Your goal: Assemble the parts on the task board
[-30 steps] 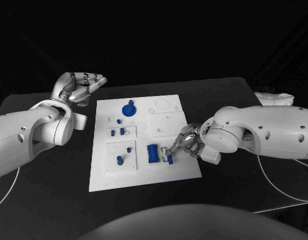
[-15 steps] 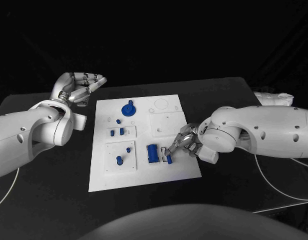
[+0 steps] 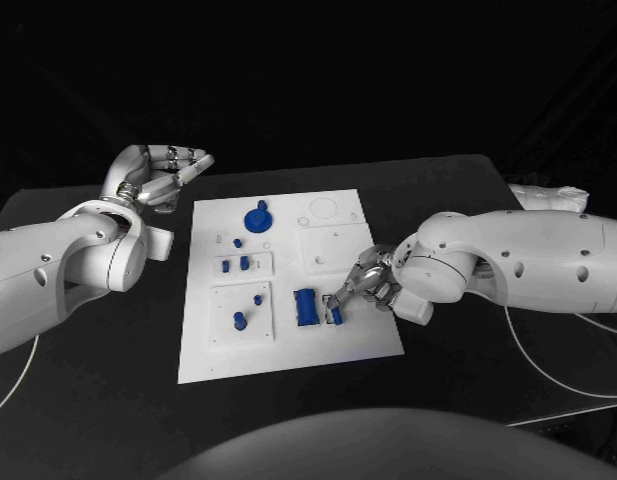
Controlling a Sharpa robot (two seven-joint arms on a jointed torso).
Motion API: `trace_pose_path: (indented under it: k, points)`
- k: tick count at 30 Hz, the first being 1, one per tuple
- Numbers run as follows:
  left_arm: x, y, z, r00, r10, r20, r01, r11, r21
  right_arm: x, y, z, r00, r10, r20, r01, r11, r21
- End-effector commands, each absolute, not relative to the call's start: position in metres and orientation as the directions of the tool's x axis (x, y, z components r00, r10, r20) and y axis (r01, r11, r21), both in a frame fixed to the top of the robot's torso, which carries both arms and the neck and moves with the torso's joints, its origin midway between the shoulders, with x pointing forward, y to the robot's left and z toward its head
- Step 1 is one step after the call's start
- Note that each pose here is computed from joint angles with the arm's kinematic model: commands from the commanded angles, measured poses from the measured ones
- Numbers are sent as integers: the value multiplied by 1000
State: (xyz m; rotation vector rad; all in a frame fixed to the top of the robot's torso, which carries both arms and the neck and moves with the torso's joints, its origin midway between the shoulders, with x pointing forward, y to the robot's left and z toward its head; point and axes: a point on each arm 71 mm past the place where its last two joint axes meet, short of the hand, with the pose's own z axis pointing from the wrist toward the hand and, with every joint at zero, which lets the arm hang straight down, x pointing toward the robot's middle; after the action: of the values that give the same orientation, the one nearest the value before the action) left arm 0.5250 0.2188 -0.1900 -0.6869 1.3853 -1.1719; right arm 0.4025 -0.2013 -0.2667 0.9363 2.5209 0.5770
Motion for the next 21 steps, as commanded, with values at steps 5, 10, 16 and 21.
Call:
trace_pose_path:
  k: [5, 10, 16, 21]
  points:
    - [525, 216, -189, -206, -906, -369, 225, 323, -919, 403, -201, -268, -708, 671, -223, 515, 705, 488]
    - [525, 216, -189, -207, -906, -369, 224, 323, -919, 403, -200, -268, -710, 667, -225, 514, 709, 482]
    - [525, 215, -189, -208, -906, -369, 224, 323, -919, 403, -198, -268, -716, 660, -229, 509, 717, 476]
    - [524, 215, -189, -209, -906, -369, 224, 323, -920, 403, -197, -268, -719, 655, -231, 506, 722, 472]
